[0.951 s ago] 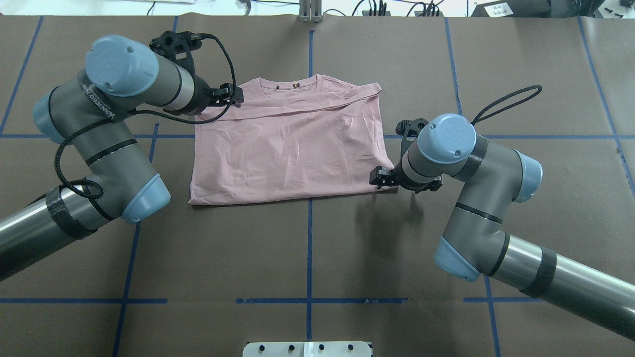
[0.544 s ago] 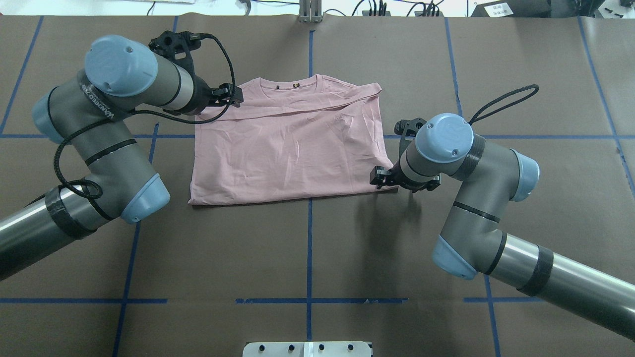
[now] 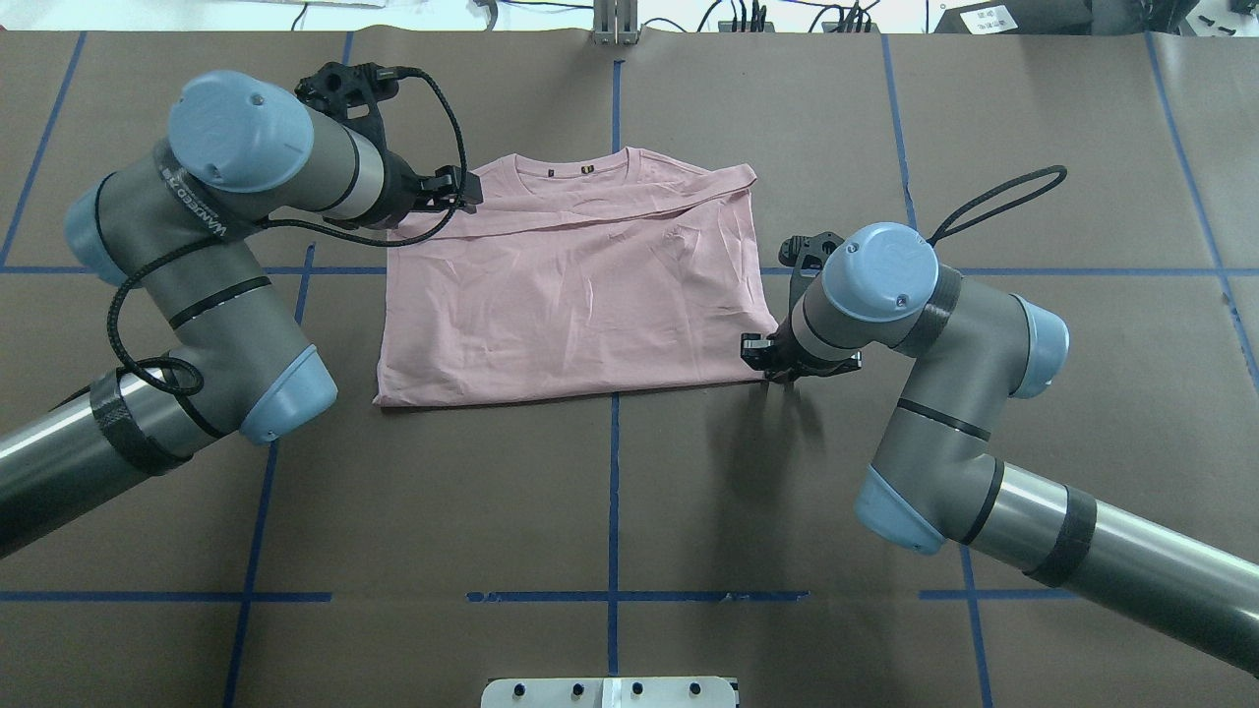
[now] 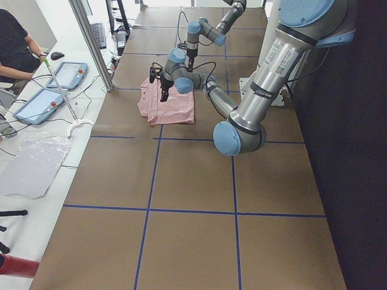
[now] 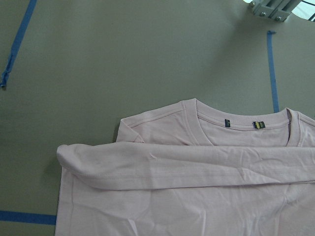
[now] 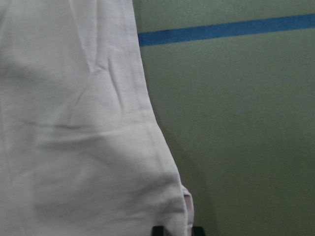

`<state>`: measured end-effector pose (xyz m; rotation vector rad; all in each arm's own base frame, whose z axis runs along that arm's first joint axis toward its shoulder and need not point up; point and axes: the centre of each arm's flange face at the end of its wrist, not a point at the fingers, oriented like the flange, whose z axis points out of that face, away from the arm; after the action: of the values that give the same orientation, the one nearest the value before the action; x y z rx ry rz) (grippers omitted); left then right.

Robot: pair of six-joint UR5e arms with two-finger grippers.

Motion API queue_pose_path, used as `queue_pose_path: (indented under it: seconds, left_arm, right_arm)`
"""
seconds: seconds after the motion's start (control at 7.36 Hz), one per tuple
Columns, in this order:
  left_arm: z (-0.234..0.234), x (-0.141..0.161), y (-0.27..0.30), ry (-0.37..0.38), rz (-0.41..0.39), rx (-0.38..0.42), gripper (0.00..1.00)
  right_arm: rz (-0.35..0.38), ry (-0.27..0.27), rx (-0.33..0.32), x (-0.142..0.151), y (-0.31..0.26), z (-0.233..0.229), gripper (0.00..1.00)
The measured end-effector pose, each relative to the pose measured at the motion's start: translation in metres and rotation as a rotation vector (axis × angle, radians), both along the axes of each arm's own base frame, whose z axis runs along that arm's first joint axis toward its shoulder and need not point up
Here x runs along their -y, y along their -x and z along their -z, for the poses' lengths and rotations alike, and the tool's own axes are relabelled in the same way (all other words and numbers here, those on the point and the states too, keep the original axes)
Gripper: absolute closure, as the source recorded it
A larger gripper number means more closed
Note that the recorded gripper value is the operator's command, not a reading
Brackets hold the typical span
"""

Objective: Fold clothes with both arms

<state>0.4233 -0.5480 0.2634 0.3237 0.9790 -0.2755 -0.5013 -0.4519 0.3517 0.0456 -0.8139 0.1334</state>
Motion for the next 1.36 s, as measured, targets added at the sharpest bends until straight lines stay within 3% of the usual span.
queue_pose_path:
  seconds: [0.41, 0.68, 0.82, 1.09, 1.22, 1.36]
  left_arm:
    - [0.000, 0.000, 0.000, 0.000, 0.000, 0.000, 0.00]
    - [0.004, -0.002, 0.002, -0.005, -0.001, -0.007, 0.00]
    - [0.005, -0.003, 0.002, -0.006, -0.002, -0.009, 0.00]
    - [0.007, -0.005, 0.001, -0.008, -0.005, -0.013, 0.00]
    - [0.011, -0.007, 0.001, -0.013, -0.008, -0.019, 0.00]
    - [0.016, -0.012, 0.000, -0.014, -0.013, -0.026, 0.00]
  right_arm:
    - [0.002, -0.003, 0.016, -0.002, -0.008, 0.010, 1.00]
    - [0.009, 0.011, 0.013, -0.019, -0.032, 0.019, 1.00]
    - [0.032, 0.030, -0.005, -0.047, -0.049, 0.023, 1.00]
    - [0.156, 0.081, -0.058, -0.146, -0.072, 0.027, 1.00]
    - [0.224, 0.122, -0.089, -0.199, -0.068, 0.027, 0.57]
    - [0.268, 0.166, -0.106, -0.243, -0.059, 0.030, 0.01]
